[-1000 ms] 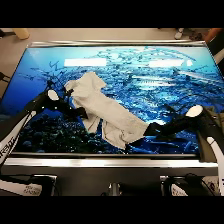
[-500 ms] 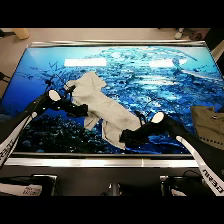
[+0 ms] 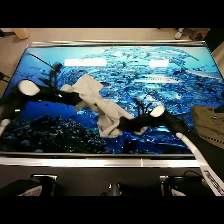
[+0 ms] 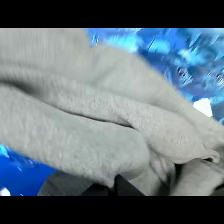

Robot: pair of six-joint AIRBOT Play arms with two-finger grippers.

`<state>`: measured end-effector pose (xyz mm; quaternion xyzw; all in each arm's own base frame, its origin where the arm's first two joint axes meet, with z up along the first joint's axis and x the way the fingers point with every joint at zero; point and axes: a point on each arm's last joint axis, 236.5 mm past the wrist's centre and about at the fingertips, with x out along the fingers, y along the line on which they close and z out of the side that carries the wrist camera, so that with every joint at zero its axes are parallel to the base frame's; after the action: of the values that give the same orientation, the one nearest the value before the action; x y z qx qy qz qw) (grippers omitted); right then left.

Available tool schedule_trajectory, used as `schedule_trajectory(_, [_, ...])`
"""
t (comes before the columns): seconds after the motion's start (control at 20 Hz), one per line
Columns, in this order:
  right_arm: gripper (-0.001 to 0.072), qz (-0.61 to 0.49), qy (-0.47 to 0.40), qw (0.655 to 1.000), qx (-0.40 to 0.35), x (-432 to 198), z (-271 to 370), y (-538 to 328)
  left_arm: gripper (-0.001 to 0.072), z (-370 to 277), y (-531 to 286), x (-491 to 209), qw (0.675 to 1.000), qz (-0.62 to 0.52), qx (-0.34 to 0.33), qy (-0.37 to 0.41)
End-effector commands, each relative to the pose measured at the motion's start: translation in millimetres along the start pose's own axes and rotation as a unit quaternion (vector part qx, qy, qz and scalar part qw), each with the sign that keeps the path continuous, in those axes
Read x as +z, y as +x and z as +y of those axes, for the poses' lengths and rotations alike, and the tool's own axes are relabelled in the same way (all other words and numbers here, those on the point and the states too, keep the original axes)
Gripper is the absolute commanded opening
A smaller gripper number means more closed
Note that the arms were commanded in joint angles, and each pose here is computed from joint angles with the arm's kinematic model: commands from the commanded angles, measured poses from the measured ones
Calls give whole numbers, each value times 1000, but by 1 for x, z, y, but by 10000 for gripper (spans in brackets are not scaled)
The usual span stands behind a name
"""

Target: Fold the shirts.

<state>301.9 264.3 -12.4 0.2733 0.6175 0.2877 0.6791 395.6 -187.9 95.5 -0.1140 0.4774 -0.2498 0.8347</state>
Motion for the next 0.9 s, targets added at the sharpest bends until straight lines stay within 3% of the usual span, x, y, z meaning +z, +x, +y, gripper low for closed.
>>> schedule_trajectory(0.0, [30, -127, -165, 977, -48, 52, 55, -135, 25, -32, -126, 68, 979, -160, 58, 116])
schedule_trajectory(0.1, [30, -299, -260, 913, -97, 71, 118, -269, 25, -82, -245, 104, 941, -301, 62, 141])
schedule_trajectory(0.25, [30, -515, -326, 781, -132, 21, 205, -427, 25, -163, -422, 104, 846, -512, 1, 147])
schedule_trajectory(0.35, [30, -585, -319, 737, -117, -18, 230, -471, 25, -182, -477, 84, 807, -570, -18, 153])
schedule_trajectory(0.4, [30, -600, -311, 727, -121, -30, 230, -482, 25, -182, -484, 77, 803, -575, -10, 156])
schedule_trajectory(0.6, [30, -619, -259, 718, -186, -35, 196, -503, 25, -156, -490, 79, 798, -579, 60, 158])
schedule_trajectory(0.7, [30, -589, -228, 751, -194, -20, 178, -486, 25, -145, -495, 95, 781, -595, 97, 163])
schedule_trajectory(0.85, [31, -467, -165, 836, -236, 8, 121, -426, 25, -123, -483, 133, 762, -604, 152, 175])
